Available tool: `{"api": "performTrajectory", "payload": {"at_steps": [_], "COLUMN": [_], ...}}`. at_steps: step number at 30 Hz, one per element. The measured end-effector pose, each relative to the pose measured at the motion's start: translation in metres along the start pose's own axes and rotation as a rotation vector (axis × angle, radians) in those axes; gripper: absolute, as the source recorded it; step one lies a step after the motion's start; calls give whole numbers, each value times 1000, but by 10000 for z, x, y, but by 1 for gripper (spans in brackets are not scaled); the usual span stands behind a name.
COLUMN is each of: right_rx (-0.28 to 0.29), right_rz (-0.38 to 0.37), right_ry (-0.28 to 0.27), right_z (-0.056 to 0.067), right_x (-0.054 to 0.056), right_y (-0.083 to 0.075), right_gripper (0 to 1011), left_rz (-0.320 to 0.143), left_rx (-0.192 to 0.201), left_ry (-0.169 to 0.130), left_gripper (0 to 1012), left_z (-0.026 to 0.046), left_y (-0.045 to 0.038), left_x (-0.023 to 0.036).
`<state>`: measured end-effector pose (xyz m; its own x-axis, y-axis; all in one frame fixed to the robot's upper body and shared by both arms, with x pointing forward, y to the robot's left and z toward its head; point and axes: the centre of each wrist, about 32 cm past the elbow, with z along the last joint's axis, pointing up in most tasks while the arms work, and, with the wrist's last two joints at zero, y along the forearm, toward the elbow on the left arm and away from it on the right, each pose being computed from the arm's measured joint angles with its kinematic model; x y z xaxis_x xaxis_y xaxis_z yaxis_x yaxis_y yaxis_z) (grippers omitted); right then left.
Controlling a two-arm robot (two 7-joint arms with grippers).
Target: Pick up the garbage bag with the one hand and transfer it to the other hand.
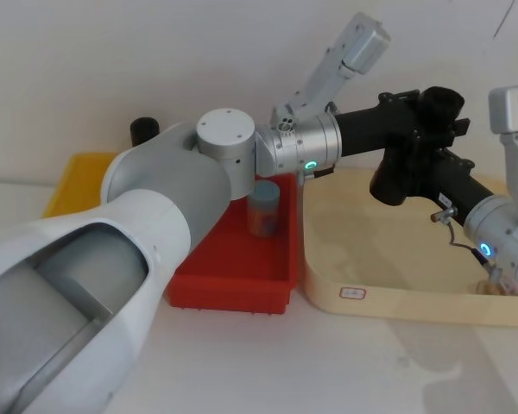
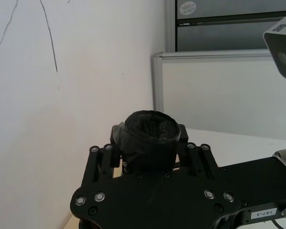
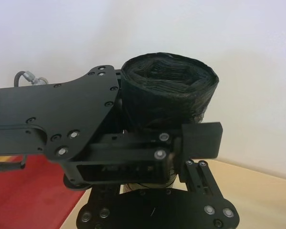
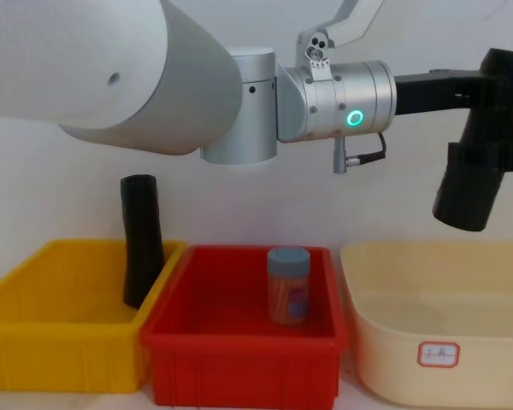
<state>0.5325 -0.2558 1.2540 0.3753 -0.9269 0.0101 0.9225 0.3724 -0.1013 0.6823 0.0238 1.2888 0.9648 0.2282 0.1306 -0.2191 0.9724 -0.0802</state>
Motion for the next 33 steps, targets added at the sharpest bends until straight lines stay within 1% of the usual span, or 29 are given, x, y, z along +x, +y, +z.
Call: {"api": "performTrajectory", "payload": {"at_steps": [3, 5, 6, 7, 9, 10, 11, 12, 13, 14, 17, 20, 23, 24, 25, 27, 28, 30, 31, 33], "right_rx": [-1, -3, -4, -5, -8, -9, -9, -12, -12, -14, -18, -25, -31, -33, -33, -39, -42, -45, -47, -50], "right_rz": [-7, -20, -27, -32, -50, -59, -67, -85, -91, -109, -137, -188, -220, -242, -242, -275, -297, -320, -341, -362], "right_ry": [1, 1, 2, 3, 8, 10, 12, 17, 19, 25, 36, 56, 70, 81, 81, 95, 107, 117, 128, 139], "right_z": [-1, -4, -5, -6, -8, -8, -8, -9, -9, -10, -14, -20, -24, -25, -25, -31, -34, -34, -36, -37], "right_x": [5, 13, 18, 21, 37, 43, 52, 67, 75, 92, 123, 184, 222, 254, 254, 294, 325, 354, 384, 417], "right_y": [4, 7, 8, 9, 11, 12, 14, 15, 16, 18, 21, 25, 27, 28, 28, 31, 35, 37, 38, 41], "right_gripper": [565, 565, 565, 565, 563, 563, 565, 563, 563, 565, 563, 563, 563, 563, 563, 565, 615, 646, 690, 727], "left_rz": [0, 0, 0, 0, 0, 0, 0, 0, 0, 0, 0, 0, 0, 1, 1, 1, 0, 1, 1, 1], "left_rx": [0, 0, 0, 0, 0, 0, 0, 0, 0, 0, 0, 0, 0, 0, 0, 0, 0, 0, 0, 0], "left_ry": [0, 0, 0, 0, 0, 0, 0, 0, 0, 0, 0, 0, 0, 0, 0, 0, 0, 0, 0, 0], "left_gripper": [697, 774, 786, 840, 882, 932, 932, 977, 977, 1001, 1001, 1001, 1001, 1001, 1001, 1001, 1001, 1001, 1001, 1001], "left_z": [0, 0, 0, 0, 0, 0, 0, 0, 0, 0, 0, -1, -1, 0, 0, 0, -1, 0, -1, -1], "left_y": [1, 1, 1, 1, 1, 1, 2, 1, 2, 2, 2, 2, 2, 2, 2, 2, 2, 2, 2, 2], "left_x": [1, 1, 1, 1, 1, 1, 1, 1, 1, 1, 1, 1, 1, 1, 1, 1, 1, 1, 1, 1]}}
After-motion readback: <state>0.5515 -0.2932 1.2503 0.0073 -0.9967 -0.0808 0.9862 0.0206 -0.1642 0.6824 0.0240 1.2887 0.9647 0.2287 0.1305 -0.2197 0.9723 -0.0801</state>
